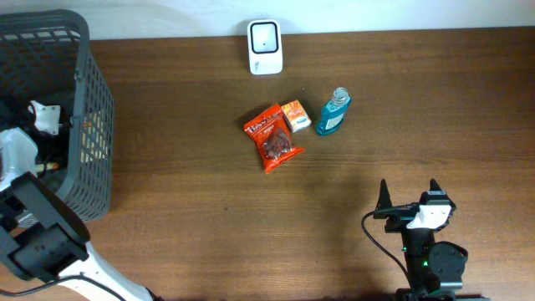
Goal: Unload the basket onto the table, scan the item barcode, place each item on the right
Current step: 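Reach into the basket and grasp the dark snack packet with left gripper, then place the dark packet on the table left of the red bag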
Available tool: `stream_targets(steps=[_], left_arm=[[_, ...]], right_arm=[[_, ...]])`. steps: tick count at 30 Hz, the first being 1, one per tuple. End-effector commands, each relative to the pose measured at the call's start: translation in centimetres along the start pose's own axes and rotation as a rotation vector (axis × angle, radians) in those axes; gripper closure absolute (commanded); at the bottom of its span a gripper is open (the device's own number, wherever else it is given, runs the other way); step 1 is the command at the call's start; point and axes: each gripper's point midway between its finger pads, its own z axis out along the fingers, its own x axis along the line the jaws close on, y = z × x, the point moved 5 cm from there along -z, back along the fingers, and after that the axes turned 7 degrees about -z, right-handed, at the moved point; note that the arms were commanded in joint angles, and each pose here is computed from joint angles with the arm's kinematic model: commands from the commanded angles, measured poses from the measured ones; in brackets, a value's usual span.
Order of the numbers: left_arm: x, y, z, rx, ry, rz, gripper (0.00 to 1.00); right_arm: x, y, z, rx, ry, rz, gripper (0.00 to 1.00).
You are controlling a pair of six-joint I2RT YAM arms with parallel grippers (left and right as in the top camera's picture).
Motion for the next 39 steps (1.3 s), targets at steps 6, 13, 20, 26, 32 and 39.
stream_targets(steps=[6, 13, 20, 26, 32, 39], left_arm=[[0.4, 5.9, -7.8, -0.258, -0.029, -0.217, 0.78], [-3.8, 11.4, -22.4, -0.669, -0.388, -0.219, 0.83], [-13.7, 11.8, -32.2, -0.763, -0.824, -0.148, 0.82], [-29.6, 9.4, -30.3, -0.508, -0.972, 0.011, 0.81], [-36.6, 3.9, -21.7, -0.220, -0.530, 0.010, 0.76], [-40.3, -1.9, -9.7, 0.066, -0.172, 0.144, 0.70]], right_arm=[[-0.2, -0.3, 0.0, 0.006, -0.013, 0.002, 0.02], [-0.2, -0.3, 0.0, 0.006, -0.013, 0.002, 0.02], [-0.2, -0.3, 0.0, 0.006, -0.013, 0.002, 0.02], [-0.2, -0.3, 0.0, 0.006, -0.013, 0.002, 0.02], [-0.2, -0.3, 0.0, 0.006, -0.013, 0.002, 0.02], [-0.2, -0.3, 0.0, 0.006, -0.013, 0.002, 0.02]])
